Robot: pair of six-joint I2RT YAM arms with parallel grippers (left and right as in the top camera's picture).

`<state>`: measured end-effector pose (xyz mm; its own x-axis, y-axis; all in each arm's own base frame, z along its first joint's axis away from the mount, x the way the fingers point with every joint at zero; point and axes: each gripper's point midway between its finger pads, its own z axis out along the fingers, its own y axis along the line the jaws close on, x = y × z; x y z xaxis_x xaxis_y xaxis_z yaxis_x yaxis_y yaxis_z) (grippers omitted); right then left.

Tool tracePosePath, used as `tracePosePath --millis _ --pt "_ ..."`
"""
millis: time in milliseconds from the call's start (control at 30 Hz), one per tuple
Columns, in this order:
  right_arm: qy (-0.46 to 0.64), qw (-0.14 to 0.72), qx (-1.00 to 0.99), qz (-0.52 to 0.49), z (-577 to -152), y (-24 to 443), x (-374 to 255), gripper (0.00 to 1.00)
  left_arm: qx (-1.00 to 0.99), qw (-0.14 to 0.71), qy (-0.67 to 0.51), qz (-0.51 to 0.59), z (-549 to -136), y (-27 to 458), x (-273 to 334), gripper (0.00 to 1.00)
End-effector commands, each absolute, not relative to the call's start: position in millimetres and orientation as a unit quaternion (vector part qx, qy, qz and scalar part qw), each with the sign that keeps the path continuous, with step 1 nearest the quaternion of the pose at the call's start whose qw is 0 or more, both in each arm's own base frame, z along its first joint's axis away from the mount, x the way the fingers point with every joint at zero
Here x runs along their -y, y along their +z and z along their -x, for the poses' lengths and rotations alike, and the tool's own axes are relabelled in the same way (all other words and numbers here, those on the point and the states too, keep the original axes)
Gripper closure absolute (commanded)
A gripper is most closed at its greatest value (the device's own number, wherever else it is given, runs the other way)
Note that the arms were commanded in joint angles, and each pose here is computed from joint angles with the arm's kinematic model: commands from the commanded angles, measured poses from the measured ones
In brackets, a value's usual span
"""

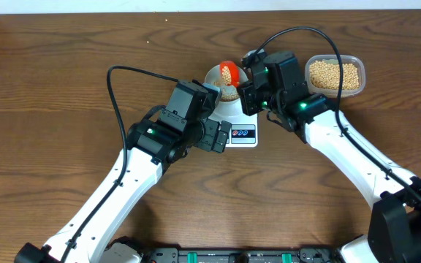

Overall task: Scoop item into bowl and weigh 50g on scale
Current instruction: 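Keep tilting the scoop over the bowl to pour more chickpeas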

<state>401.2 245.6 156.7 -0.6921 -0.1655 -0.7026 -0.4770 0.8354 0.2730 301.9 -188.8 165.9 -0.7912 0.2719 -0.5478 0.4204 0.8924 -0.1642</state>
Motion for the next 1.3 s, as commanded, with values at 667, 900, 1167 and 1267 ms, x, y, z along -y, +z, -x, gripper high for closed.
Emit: tracePosePath --millis 667,900,1167,1267 --pt "0.189 0.373 -0.882 0.216 -399.7 165.6 -246.2 0.98 -0.939 0.258 -0.135 -0.184 -300.3 160.4 187.4 0.03" --pt "0.184 0.375 -0.88 0.225 -399.7 165.5 -246.1 0.98 -0.939 0.258 -0.135 -0.184 -300.3 160.4 187.4 0.03" --pt "0.178 0.376 -0.878 0.235 -399.6 164.9 -245.3 0.98 -0.939 0.258 -0.135 -0.184 -300.3 160.4 187.4 0.03" --pt "0.175 0.377 -0.878 0.237 -399.9 164.8 -244.9 0.98 -0.939 0.258 -0.135 -0.184 -300.3 160.4 187.4 0.02"
